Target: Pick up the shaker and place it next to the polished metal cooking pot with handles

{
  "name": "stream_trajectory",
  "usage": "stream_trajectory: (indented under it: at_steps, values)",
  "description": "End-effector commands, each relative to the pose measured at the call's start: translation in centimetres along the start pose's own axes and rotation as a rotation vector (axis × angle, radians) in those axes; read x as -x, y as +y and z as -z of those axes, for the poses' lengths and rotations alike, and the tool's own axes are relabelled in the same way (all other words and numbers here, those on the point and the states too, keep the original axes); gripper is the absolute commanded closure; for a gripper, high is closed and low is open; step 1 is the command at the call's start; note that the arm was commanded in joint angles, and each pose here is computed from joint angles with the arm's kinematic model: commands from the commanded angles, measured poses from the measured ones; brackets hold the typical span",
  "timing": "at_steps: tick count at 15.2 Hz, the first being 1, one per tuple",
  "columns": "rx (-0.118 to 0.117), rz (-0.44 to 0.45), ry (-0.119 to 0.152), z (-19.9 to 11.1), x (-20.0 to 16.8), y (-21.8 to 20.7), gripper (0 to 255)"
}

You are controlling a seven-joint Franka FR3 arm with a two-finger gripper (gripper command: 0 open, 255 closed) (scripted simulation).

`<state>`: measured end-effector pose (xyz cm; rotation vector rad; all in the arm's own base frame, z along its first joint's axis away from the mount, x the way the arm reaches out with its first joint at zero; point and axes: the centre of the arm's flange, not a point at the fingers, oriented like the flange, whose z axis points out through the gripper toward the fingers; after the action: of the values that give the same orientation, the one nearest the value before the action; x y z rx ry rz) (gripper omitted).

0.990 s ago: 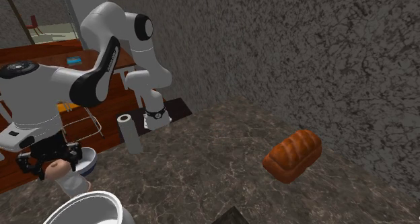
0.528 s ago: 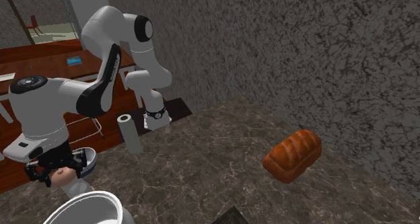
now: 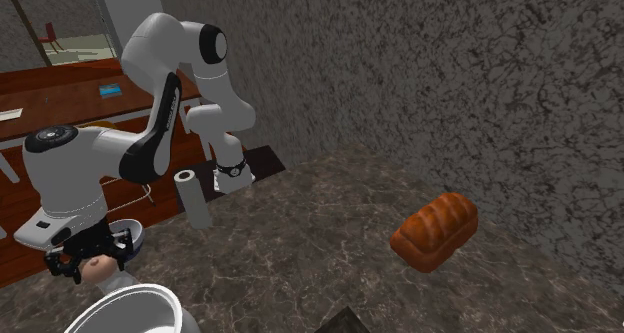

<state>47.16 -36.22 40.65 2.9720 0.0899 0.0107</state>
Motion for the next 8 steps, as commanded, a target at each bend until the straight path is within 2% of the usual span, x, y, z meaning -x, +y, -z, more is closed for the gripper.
stream_trajectory:
  at_steps: [1,3,4,8]
  values:
    - [0.000,0.000,0.000,-0.02,0.00,0.00,255]
    - [0.000,0.000,0.000,-0.02,0.00,0.00,255]
    - [0.000,0.000,0.000,-0.02,0.00,0.00,0]
    - [0.000,0.000,0.000,-0.02,0.00,0.00,0]
